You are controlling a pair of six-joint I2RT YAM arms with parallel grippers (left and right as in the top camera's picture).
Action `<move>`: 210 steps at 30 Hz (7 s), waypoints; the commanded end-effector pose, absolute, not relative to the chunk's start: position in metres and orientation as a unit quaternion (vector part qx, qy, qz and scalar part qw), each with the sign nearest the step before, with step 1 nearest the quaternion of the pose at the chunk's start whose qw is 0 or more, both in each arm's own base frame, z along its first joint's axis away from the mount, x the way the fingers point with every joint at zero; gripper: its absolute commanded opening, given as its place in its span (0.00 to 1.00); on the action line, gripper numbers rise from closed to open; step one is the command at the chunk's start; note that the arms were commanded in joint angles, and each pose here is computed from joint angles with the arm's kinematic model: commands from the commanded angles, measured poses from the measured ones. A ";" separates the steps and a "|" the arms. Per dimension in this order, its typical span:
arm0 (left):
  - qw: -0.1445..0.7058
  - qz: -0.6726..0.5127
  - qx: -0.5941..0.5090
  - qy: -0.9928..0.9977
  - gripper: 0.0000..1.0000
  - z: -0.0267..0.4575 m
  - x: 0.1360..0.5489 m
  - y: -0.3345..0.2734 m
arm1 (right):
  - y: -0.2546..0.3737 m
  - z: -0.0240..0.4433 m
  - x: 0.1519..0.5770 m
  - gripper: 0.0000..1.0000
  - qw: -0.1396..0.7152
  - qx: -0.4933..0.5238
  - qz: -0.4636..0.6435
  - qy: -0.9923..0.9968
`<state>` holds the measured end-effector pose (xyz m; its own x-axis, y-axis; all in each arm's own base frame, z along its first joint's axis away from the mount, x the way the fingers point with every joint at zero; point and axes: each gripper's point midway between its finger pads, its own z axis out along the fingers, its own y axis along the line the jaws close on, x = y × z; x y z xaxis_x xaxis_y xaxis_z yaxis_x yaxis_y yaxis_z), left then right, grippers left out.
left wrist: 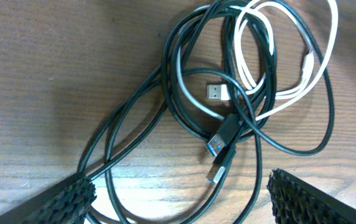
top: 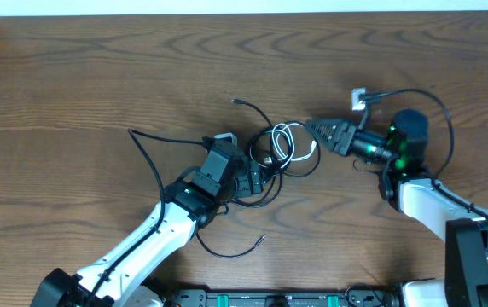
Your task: Untangle cables
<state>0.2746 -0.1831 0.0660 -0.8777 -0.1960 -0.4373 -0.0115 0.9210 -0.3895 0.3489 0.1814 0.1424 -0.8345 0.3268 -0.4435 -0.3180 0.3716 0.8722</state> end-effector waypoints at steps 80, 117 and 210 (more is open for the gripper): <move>0.318 -0.263 0.099 0.905 0.08 0.123 0.276 -0.212 | 0.224 0.169 0.274 0.01 0.207 -0.204 0.650 0.702; 0.294 -0.256 0.095 0.916 0.08 0.113 0.267 -0.208 | 0.066 0.254 0.321 0.13 0.410 -0.123 0.596 0.680; 0.360 -0.438 0.139 0.812 0.45 0.238 0.242 -0.245 | 0.156 0.177 0.250 0.29 0.245 -0.076 0.301 0.918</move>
